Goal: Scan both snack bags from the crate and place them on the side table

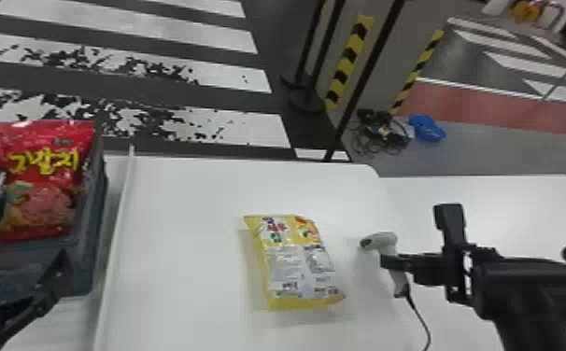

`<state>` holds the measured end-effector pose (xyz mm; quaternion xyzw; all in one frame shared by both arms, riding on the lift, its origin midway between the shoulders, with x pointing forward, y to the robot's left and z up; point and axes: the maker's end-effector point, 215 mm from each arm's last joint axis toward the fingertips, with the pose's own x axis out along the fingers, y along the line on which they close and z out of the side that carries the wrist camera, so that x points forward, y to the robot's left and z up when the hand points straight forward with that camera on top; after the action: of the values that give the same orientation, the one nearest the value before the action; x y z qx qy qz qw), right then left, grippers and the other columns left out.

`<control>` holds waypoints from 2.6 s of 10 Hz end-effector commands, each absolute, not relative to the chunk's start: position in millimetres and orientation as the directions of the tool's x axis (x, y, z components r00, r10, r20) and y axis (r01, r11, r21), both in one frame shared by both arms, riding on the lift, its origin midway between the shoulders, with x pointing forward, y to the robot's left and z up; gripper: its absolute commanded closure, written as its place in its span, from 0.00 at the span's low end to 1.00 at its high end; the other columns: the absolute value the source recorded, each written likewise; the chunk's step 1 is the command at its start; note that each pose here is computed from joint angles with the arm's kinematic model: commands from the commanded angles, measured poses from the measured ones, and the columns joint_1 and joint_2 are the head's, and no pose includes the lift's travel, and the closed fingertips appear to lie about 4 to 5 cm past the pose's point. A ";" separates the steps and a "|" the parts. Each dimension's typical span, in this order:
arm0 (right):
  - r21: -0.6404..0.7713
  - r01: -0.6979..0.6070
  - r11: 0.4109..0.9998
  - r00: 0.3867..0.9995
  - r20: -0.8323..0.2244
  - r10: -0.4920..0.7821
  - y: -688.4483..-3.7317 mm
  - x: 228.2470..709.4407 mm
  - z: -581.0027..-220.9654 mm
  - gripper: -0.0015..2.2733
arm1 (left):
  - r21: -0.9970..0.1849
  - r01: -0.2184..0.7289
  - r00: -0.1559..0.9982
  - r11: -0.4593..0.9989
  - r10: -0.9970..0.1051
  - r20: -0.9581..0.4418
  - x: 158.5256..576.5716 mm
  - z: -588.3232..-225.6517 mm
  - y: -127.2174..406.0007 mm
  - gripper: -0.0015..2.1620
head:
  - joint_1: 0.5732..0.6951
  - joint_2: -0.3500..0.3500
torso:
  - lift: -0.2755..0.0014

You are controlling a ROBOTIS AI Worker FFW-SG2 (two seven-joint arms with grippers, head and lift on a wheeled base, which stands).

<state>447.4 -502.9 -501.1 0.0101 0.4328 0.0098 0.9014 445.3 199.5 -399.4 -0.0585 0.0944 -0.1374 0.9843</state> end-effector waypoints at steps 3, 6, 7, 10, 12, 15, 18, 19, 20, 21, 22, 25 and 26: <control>0.047 0.008 0.999 0.583 -0.812 0.033 -479.8 414.1 -469.2 0.99 | -0.135 0.262 0.945 0.956 -0.282 -0.164 445.6 -395.4 201.4 0.04 | 1.00 0.00 | 0.65; 0.073 0.025 0.997 0.549 -0.835 0.047 -450.5 378.5 -449.3 0.99 | -0.135 0.265 0.945 0.955 -0.285 -0.160 445.9 -393.5 202.6 0.04 | 1.00 0.01 | 0.65; 0.094 0.039 0.995 0.527 -0.848 0.059 -439.9 362.8 -445.9 0.99 | -0.134 0.266 0.946 0.955 -0.286 -0.156 446.6 -391.9 202.8 0.04 | 1.00 0.02 | 0.65; 0.138 0.029 0.990 0.511 -0.853 0.104 -403.4 338.7 -435.1 0.99 | -0.134 0.272 0.944 0.953 -0.291 -0.154 447.9 -390.7 202.5 0.04 | 1.00 0.06 | 0.65; 0.126 -0.016 0.992 0.567 -0.816 0.113 -384.7 347.1 -408.5 0.99 | -0.139 0.273 0.944 0.952 -0.292 -0.150 448.1 -389.5 202.8 0.04 | 1.00 0.09 | 0.65; 0.098 -0.083 0.992 0.627 -0.769 0.128 -356.3 351.7 -375.8 0.99 | -0.141 0.273 0.945 0.952 -0.292 -0.147 448.2 -388.5 202.9 0.04 | 1.00 0.15 | 0.65; 0.091 -0.153 0.984 0.656 -0.736 0.170 -318.2 345.3 -356.3 0.99 | -0.144 0.272 0.945 0.951 -0.292 -0.146 448.7 -388.5 202.9 0.04 | 1.00 0.22 | 0.65; 0.090 -0.171 0.981 0.655 -0.733 0.182 -307.9 342.2 -354.8 0.99 | -0.146 0.273 0.945 0.951 -0.294 -0.146 449.0 -388.6 202.2 0.04 | 1.00 0.25 | 0.65; 0.090 -0.186 0.978 0.656 -0.730 0.192 -299.7 339.4 -352.9 0.99 | -0.146 0.272 0.945 0.951 -0.292 -0.147 448.6 -389.2 203.1 0.04 | 1.00 0.26 | 0.65; 0.095 -0.202 0.975 0.655 -0.727 0.207 -290.4 334.0 -350.8 0.99 | -0.146 0.272 0.945 0.951 -0.292 -0.144 449.2 -388.3 203.5 0.04 | 1.00 0.28 | 0.65; 0.099 -0.219 0.971 0.655 -0.723 0.221 -281.5 330.0 -348.2 0.99 | -0.152 0.271 0.945 0.951 -0.292 -0.146 448.4 -389.6 203.5 0.04 | 1.00 0.30 | 0.65; 0.134 -0.267 0.954 0.624 -0.730 0.277 -252.0 319.0 -356.1 0.99 | -0.153 0.271 0.945 0.950 -0.293 -0.147 447.6 -391.1 203.3 0.04 | 1.00 0.36 | 0.65; 0.140 -0.270 0.953 0.609 -0.741 0.281 -245.8 313.4 -363.3 0.99 | -0.153 0.271 0.944 0.950 -0.293 -0.150 446.4 -392.3 203.8 0.04 | 1.00 0.38 | 0.65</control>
<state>317.5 -249.5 -358.5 0.0058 0.4079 0.1516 0.9003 447.0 203.7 -391.7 -0.0653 0.0851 -0.1432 0.9839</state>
